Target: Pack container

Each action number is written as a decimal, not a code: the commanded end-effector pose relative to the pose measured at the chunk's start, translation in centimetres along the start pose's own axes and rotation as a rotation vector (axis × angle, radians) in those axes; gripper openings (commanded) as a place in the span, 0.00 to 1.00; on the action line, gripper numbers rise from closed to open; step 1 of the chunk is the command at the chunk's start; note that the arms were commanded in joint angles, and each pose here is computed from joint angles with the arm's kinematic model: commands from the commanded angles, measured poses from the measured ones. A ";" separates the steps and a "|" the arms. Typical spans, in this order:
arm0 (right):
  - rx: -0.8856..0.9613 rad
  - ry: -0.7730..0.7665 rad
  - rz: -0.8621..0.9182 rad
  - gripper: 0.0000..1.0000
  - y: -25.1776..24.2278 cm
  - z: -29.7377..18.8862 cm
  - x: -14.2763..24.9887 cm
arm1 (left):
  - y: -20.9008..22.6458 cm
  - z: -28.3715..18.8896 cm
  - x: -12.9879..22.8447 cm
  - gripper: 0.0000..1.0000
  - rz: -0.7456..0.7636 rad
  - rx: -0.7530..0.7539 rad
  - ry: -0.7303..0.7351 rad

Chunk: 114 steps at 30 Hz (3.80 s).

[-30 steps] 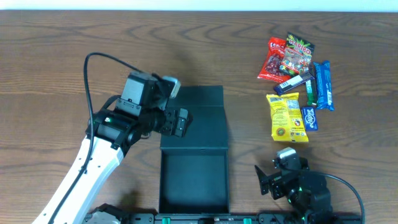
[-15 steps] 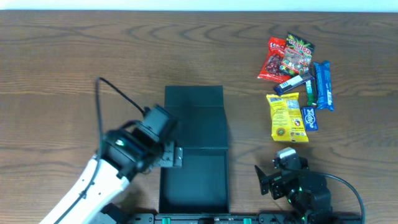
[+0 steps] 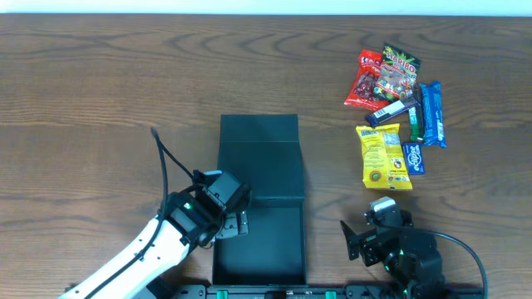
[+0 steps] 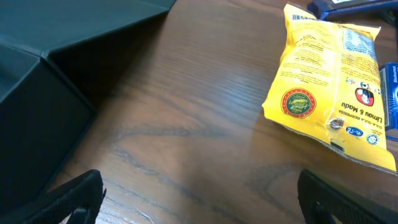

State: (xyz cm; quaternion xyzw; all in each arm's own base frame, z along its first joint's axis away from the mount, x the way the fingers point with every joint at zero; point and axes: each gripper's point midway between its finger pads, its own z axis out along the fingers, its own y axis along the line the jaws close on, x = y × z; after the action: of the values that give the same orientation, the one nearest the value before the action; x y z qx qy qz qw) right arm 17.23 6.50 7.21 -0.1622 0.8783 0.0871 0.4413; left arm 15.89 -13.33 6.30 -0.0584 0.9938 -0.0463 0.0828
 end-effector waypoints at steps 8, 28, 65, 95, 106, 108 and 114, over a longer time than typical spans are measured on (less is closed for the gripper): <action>0.001 0.001 -0.006 0.99 -0.1 0.1 0.2 | 0.2 2.0 0.3 0.44 -0.014 0.021 -0.001; 0.001 0.000 -0.006 0.99 -0.1 0.1 0.1 | 2.0 0.2 -13.5 0.06 -0.012 0.067 -0.229; 0.001 0.001 -0.006 0.99 -0.1 0.1 0.2 | -3.6 4.9 -24.7 0.09 0.060 0.089 0.010; -0.142 -0.523 0.234 0.99 1.2 -3.4 -12.4 | 0.1 -10.6 -37.9 0.95 0.072 0.133 -0.449; -0.240 -1.039 0.491 0.99 -0.7 -12.3 -21.3 | 0.4 -11.4 -39.3 0.95 0.065 0.184 -0.500; -0.177 -1.000 0.539 0.99 -1.9 -11.1 -20.7 | 0.4 -11.5 -39.5 0.95 0.066 0.199 -0.505; 0.085 -0.809 0.502 0.99 -5.7 -8.2 -21.6 | -0.6 -12.0 -40.1 0.95 0.085 0.222 -0.539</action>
State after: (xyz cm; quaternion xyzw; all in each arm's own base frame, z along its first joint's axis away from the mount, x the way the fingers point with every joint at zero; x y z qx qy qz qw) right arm 24.04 5.17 26.99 0.1077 0.6470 0.2705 0.7048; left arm 53.05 -7.37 23.40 -0.0320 0.9322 -0.1257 0.3378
